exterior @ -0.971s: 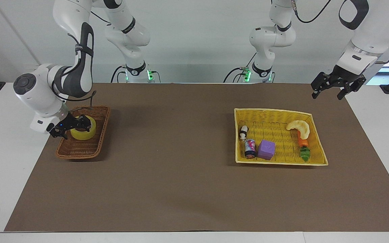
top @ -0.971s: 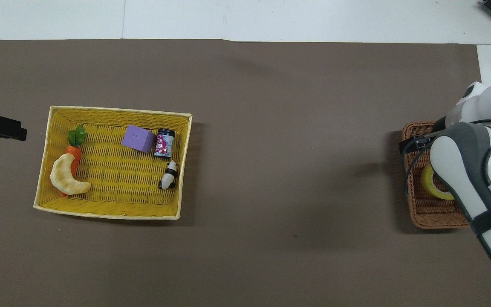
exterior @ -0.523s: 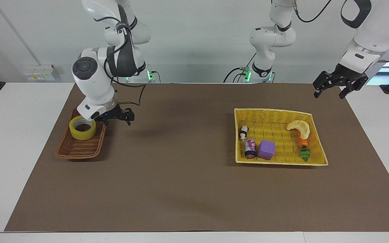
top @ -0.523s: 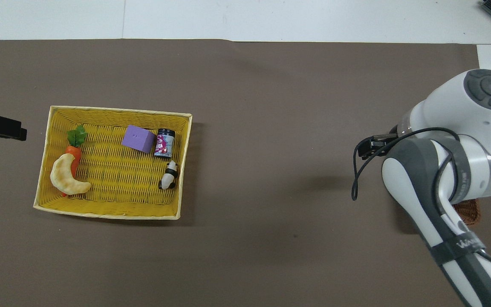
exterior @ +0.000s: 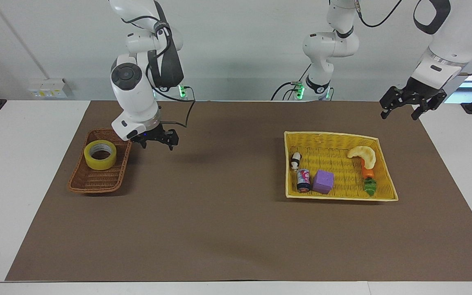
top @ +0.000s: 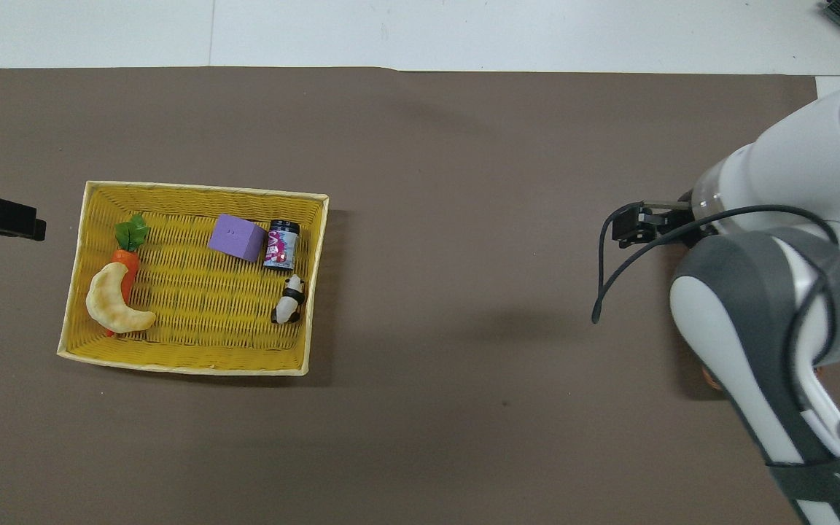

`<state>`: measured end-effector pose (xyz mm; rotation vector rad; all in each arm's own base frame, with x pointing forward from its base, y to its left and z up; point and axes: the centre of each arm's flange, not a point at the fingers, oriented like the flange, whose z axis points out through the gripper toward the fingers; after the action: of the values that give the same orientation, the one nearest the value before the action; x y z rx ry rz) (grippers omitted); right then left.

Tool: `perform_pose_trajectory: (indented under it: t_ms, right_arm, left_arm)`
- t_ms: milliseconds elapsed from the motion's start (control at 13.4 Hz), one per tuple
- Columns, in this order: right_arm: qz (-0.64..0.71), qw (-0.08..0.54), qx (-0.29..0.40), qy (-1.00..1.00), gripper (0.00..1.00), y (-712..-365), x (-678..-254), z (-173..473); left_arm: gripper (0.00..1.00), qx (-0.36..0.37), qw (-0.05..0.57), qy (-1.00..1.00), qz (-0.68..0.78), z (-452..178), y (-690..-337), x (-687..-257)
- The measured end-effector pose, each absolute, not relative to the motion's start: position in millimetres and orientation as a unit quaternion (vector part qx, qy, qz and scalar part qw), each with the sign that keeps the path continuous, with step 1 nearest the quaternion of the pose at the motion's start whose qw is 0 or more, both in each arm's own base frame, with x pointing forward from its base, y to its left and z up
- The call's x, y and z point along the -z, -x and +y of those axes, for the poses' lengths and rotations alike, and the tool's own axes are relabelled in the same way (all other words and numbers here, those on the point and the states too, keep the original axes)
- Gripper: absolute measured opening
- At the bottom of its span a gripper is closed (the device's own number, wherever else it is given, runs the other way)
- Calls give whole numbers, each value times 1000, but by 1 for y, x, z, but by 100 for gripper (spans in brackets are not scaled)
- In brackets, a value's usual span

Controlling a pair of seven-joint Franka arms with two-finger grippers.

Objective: Move tape to another basket

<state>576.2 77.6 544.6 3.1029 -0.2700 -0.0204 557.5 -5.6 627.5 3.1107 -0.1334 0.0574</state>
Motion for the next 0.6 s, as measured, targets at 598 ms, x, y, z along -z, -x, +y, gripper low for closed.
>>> perform_pose_trajectory:
  t_ms: [598]
  right_arm:
    - [-148, 4, -26, -989, 100, -533, -693, 6]
  left_arm:
    - [100, -18, 14, -999, -43, -6, -557, -627]
